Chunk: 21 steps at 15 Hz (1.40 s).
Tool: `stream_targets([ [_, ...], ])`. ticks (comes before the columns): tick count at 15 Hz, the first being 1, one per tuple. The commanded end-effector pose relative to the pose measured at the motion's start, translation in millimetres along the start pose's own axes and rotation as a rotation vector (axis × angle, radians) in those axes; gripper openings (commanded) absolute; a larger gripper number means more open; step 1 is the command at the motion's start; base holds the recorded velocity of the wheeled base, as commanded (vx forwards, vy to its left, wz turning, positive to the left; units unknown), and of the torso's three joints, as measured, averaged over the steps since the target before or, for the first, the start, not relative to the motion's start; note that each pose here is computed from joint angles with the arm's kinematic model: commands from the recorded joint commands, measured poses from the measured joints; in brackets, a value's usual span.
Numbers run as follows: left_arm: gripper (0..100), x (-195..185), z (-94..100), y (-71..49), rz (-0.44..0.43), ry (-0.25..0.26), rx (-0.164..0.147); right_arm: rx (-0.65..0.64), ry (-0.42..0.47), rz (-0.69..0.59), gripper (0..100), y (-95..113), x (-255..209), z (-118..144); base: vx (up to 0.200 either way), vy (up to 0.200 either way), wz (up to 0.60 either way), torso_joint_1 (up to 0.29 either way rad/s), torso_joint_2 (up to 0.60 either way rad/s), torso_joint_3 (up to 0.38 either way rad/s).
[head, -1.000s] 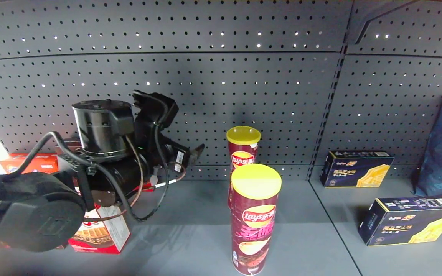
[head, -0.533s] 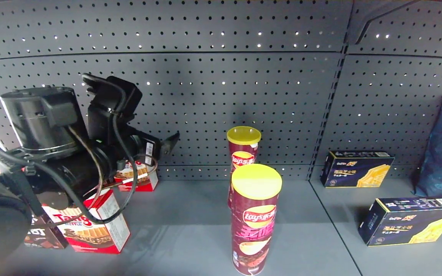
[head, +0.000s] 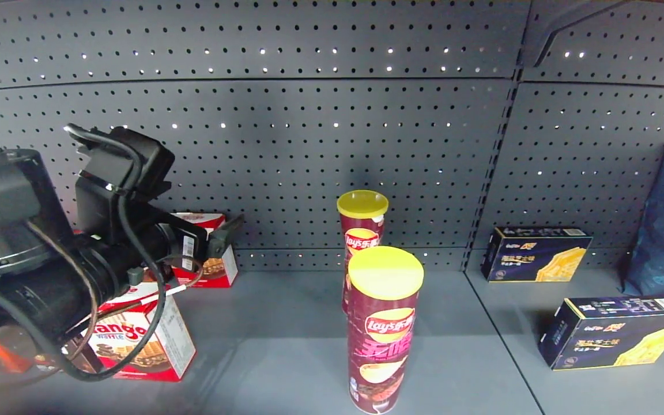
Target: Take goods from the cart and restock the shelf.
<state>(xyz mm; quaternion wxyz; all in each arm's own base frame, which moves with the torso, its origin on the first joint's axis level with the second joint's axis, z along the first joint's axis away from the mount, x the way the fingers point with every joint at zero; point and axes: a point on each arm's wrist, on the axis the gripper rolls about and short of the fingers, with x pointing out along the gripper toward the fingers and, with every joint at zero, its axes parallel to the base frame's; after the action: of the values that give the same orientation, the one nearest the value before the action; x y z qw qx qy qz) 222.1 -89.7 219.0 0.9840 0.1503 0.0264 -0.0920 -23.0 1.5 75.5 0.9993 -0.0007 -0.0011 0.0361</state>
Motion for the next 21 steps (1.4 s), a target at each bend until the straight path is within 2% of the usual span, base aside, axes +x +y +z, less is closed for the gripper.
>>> stream_targets([
  [1,100,-8,-3.5,4.3,0.014,0.004,0.004,-0.001,0.008,-0.002,100,0,1,0,0.000,0.000,0.00,0.000,0.00,0.000],
  [2,100,-8,-4.5,4.6,0.016,0.006,0.004,-0.004,0.010,0.003,100,0,1,0,0.000,0.000,0.00,0.000,0.00,0.000],
  [3,100,-10,-1.8,6.0,0.020,-0.006,0.001,0.022,-0.084,0.006,100,0,-5,26,0.000,0.000,0.00,0.000,0.00,0.000],
  [4,100,-10,-2.8,5.8,0.019,-0.003,0.002,0.071,-0.135,0.013,100,-1,0,87,0.000,0.000,0.00,0.000,0.00,0.000],
  [5,100,-9,-2.8,5.7,0.019,-0.003,0.002,0.107,-0.072,0.021,100,-2,15,109,0.000,0.000,0.00,0.000,0.00,0.000],
  [6,100,-9,-2.8,5.7,0.019,-0.003,0.002,0.049,-0.075,0.045,100,-1,15,112,0.000,0.000,0.00,0.000,0.00,0.000],
  [7,100,-9,0.4,6.4,0.020,-0.013,-0.001,-0.016,-0.043,0.102,100,0,21,119,0.000,0.000,0.00,0.000,0.00,0.000],
  [10,100,-9,-0.7,6.2,0.020,-0.007,0.019,-0.029,0.045,0.320,100,5,67,170,0.000,0.000,0.00,0.000,0.00,0.000],
  [11,100,-9,-0.5,5.9,0.019,-0.009,0.019,-0.054,0.076,0.368,100,8,81,174,0.000,0.000,0.00,0.000,0.00,0.000],
  [13,100,-8,0.5,5.9,0.020,-0.013,0.018,-0.096,0.183,0.471,100,20,108,164,0.000,0.000,0.00,0.000,0.00,0.000],
  [15,100,-7,1.5,6.5,0.025,-0.016,0.017,-0.121,0.301,0.572,100,40,128,146,0.000,0.000,0.00,0.000,0.00,0.000],
  [16,100,-7,2.0,6.6,0.025,-0.018,0.013,-0.141,0.340,0.591,100,52,141,136,0.000,0.000,0.00,0.000,0.00,0.000],
  [18,100,-8,2.8,7.3,0.027,-0.020,0.011,-0.159,0.358,0.604,100,69,160,125,0.000,0.000,0.00,0.000,0.00,0.000],
  [21,100,-3,3.5,5.9,0.024,-0.020,0.011,-0.154,0.426,0.587,100,83,173,116,0.000,0.000,0.00,0.000,0.00,0.000],
])
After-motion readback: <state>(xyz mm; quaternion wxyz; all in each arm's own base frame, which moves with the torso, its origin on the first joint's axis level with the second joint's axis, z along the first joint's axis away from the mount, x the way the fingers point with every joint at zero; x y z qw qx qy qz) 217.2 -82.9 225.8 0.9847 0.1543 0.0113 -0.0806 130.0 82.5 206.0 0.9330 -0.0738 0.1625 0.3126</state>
